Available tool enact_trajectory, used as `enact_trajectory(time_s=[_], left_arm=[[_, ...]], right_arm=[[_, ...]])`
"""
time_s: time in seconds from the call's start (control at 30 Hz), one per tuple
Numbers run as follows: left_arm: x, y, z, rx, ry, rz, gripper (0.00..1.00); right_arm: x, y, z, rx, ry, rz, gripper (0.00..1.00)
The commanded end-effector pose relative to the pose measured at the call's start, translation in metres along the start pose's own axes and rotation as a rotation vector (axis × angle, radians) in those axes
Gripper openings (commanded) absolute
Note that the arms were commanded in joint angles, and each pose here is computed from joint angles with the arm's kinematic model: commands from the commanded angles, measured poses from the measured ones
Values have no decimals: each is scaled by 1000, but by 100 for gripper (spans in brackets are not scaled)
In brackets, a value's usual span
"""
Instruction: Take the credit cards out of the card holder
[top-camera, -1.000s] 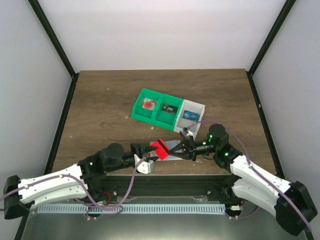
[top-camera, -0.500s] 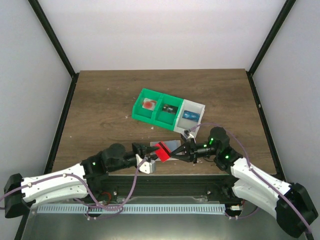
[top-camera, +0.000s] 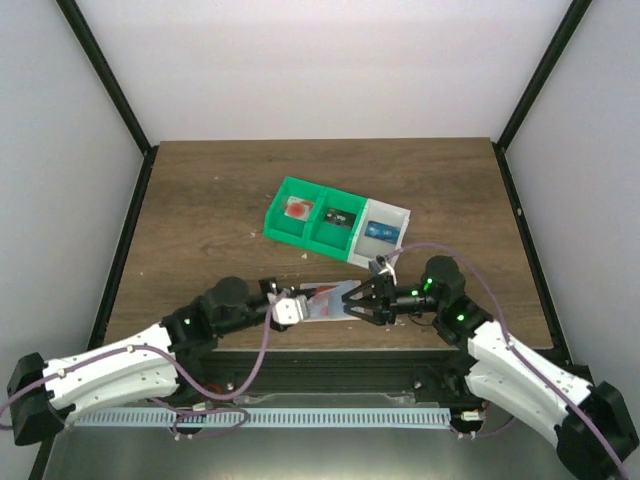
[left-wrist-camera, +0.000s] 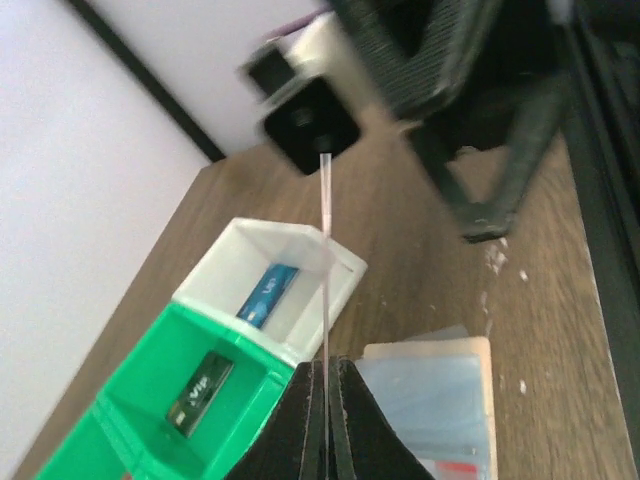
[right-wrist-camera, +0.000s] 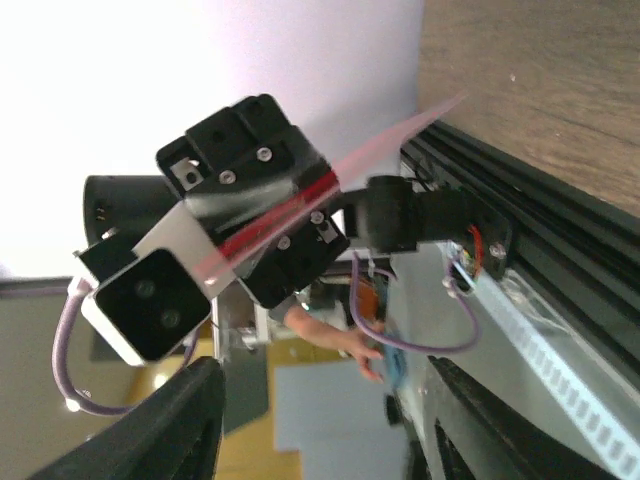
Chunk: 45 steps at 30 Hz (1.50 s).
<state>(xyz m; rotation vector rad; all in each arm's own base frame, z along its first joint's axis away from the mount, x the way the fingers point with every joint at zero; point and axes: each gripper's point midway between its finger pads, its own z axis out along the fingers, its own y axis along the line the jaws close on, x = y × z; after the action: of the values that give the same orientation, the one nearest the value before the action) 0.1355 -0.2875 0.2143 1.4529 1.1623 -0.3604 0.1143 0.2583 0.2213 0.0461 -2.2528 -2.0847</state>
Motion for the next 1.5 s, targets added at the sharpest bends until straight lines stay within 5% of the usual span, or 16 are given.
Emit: enact_trajectory(time_s=[0.0,0.1,0.2,0.43,0.73,1.13,1.47], left_arm=[[-26,41,-13,-92,-140,-384,0],[-26,49,-22,-116,-217,-515,0],[-25,59,-34,-149,-291,-645,0],[-17,93,-51,-196,-402,-960,0],[65,169,-57,-357,-524,-1586,0],[155,226,-19,-777,-325,-1979,0],[222,210,33,-997,-146,-2184,0]], right_arm=[[-17,23,-12,15,-172,-175,63],[-21,32,-18,19,-236,-250,80],[-25,32,-22,54,-273,-300,86],[-26,37,-27,62,-311,-408,94],[-27,43,-30,81,-330,-452,100],[-30,39,-32,132,-336,-486,100],[-26,31,-31,194,-295,-485,100]])
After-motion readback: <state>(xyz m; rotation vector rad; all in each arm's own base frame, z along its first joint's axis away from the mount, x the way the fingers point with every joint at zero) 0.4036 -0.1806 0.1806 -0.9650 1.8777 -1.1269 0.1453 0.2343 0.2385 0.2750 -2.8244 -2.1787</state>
